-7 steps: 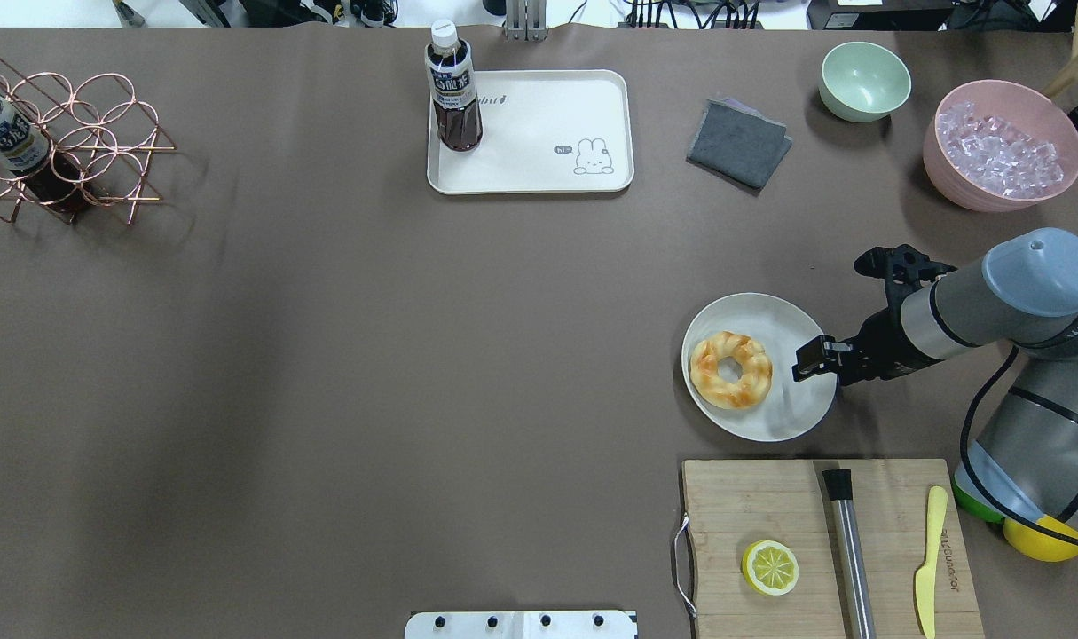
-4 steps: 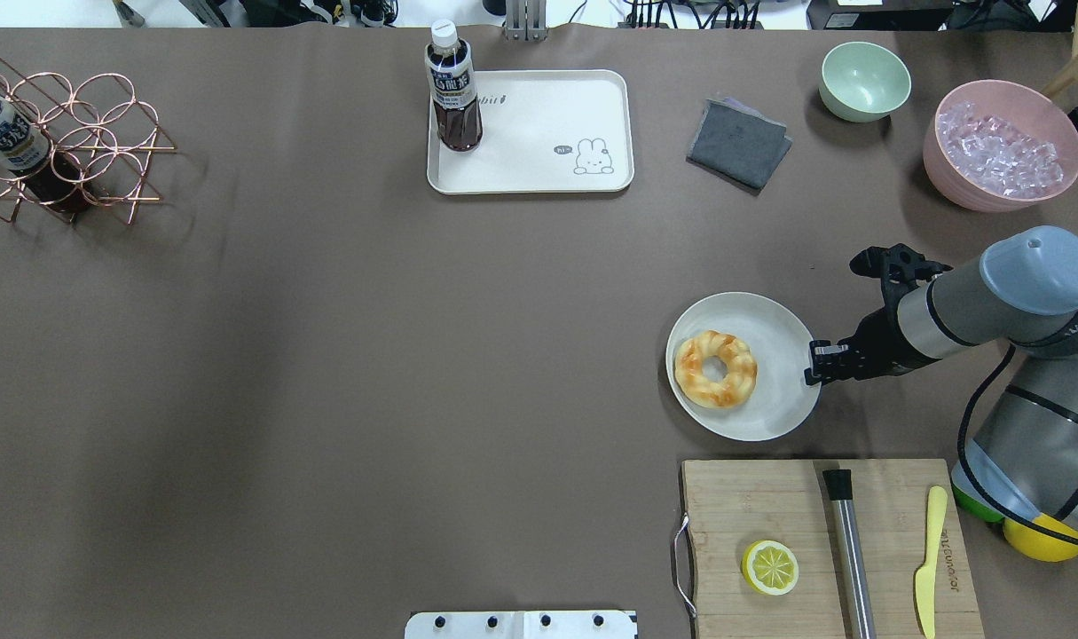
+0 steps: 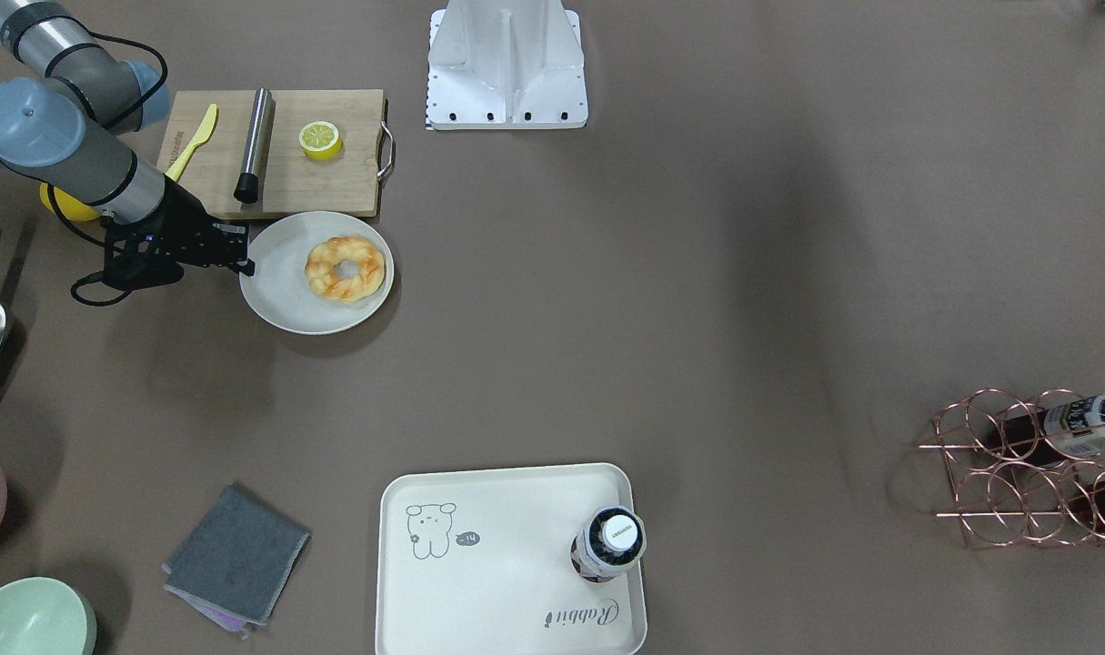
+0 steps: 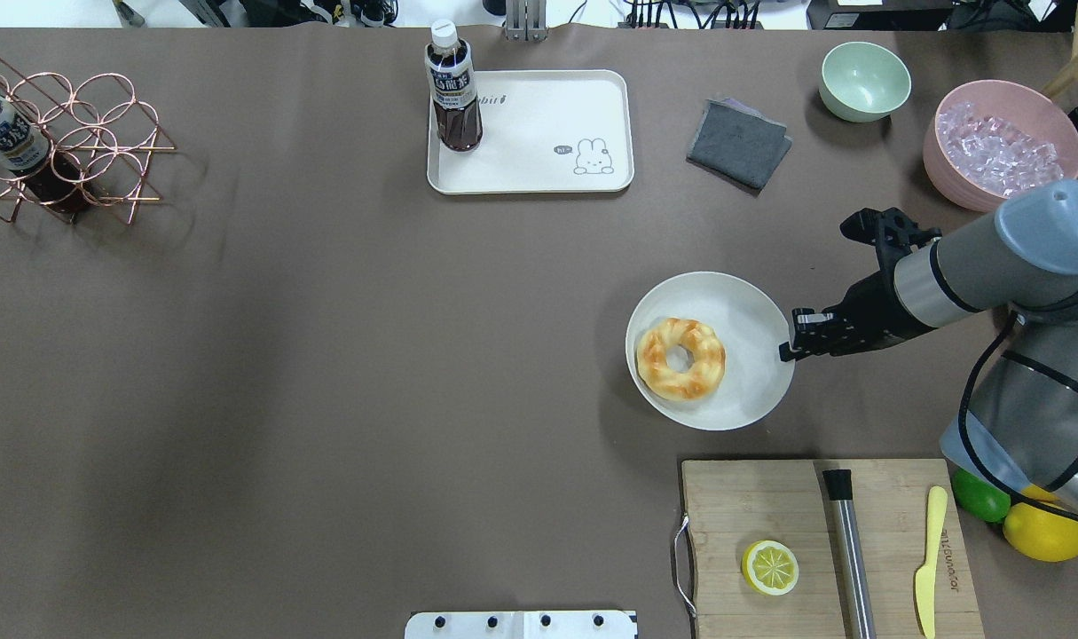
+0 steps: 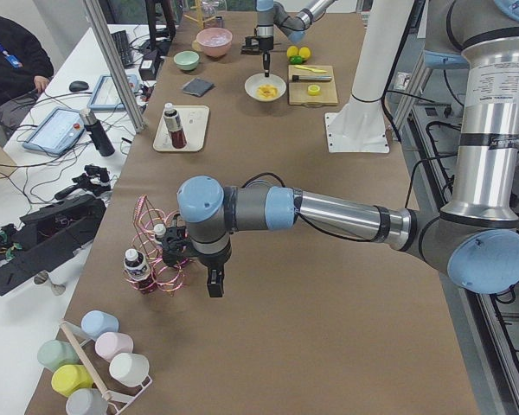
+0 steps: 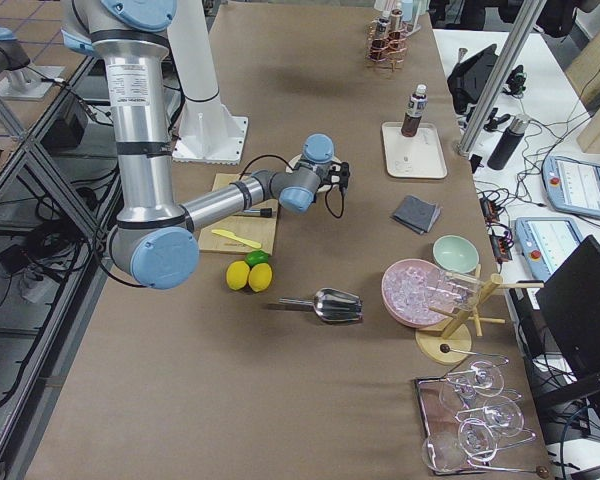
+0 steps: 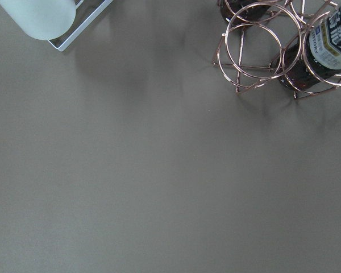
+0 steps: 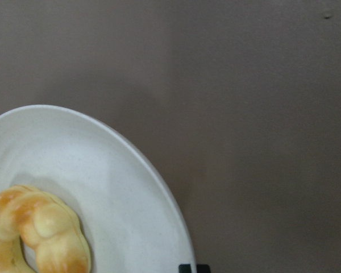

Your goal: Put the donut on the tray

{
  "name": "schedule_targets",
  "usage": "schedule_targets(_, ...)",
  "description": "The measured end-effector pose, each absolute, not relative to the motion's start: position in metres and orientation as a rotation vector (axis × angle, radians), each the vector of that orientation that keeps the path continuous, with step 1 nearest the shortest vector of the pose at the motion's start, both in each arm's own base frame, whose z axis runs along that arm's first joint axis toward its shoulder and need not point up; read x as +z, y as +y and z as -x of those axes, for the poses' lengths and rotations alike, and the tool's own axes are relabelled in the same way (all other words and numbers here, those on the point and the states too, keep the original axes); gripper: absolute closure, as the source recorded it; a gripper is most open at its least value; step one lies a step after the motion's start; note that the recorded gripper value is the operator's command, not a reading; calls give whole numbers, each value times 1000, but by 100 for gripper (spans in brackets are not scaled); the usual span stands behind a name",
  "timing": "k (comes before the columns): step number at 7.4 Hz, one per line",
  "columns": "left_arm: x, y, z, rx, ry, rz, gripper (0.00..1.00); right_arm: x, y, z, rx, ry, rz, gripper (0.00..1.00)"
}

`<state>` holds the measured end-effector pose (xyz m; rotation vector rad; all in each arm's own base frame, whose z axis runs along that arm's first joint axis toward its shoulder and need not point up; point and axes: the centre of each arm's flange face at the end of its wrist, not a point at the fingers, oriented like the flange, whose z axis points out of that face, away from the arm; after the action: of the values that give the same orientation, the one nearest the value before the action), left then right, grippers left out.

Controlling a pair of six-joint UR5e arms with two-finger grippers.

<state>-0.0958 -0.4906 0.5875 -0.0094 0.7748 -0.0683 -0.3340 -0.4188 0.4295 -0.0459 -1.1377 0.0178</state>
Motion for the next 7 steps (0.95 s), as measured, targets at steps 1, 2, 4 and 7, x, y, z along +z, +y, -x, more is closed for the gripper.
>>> schedule_targets(1,587,-494,96,-68,775,8,2,406,-431,329,29,-1176,43,100)
schedule_targets(2,585,-499,96,-68,775,7,2,388,-447,324,42,-1203,31,100)
schedule_targets(4,583,-508,97,-68,774,4,2,357,-501,319,93,-1229,56,100)
schedule_targets(7,580,-513,97,-67,774,0,2,324,-618,340,146,-1184,103,100)
